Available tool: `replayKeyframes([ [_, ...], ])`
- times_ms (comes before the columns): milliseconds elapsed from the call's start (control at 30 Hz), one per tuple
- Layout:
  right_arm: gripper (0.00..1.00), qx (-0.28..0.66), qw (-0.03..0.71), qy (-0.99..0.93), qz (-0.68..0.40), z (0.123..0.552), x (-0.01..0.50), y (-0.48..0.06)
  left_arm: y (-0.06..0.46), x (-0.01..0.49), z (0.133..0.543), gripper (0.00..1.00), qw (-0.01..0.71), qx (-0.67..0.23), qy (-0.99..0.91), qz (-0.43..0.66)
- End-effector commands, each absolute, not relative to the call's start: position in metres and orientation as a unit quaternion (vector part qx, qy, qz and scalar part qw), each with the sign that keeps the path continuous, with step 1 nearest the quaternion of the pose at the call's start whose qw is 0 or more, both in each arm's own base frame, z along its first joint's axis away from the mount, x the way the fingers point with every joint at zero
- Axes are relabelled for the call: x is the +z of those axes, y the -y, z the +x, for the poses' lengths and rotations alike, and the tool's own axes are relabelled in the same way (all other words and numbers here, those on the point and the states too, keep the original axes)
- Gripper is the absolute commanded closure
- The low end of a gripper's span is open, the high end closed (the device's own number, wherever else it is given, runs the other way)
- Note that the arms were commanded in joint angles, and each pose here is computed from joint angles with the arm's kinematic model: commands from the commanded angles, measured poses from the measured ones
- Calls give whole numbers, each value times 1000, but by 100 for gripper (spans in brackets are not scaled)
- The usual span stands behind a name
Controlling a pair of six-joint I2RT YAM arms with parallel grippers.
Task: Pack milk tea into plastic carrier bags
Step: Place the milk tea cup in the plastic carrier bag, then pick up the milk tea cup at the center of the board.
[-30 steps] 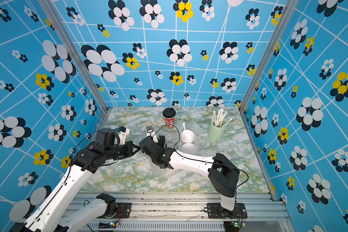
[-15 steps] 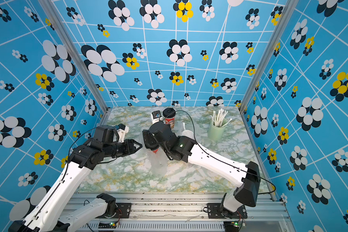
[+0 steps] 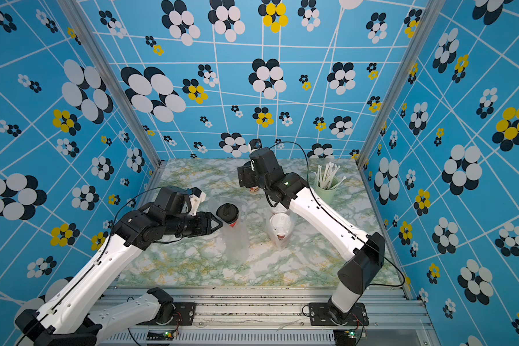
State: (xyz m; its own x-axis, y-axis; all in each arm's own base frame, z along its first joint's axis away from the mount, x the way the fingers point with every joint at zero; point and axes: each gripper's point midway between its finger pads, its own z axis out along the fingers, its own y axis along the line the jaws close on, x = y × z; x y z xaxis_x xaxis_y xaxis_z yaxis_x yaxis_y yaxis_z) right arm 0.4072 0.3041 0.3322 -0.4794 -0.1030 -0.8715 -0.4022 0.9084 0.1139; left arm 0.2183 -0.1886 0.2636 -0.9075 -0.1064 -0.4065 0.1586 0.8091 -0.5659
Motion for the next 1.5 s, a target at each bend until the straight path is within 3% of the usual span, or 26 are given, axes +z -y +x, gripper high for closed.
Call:
replayKeyframes([
  [0,15,174,488,-834,-191,424,329,-311,190,276,223,37,229,-306,-924,6],
  [167,15,173,488,-835,-187,449,322,-297,178,289,231,30,254,-263,-929,-46],
  [400,15,164,484,-837,-197,471,310,-288,174,264,237,16,226,-196,-949,-100],
  [567,15,196,468,-830,-231,484,299,-293,187,250,236,16,192,-193,-957,-101],
  [700,17,221,454,-827,-247,496,291,-295,187,254,228,26,183,-198,-958,-100],
  [933,21,256,436,-814,-286,512,276,-306,179,248,208,51,165,-193,-963,-96],
  [1200,25,265,427,-796,-339,520,265,-316,172,256,204,82,197,-209,-954,-87],
  [1467,23,269,441,-783,-347,539,252,-310,183,255,207,94,201,-235,-948,-70],
])
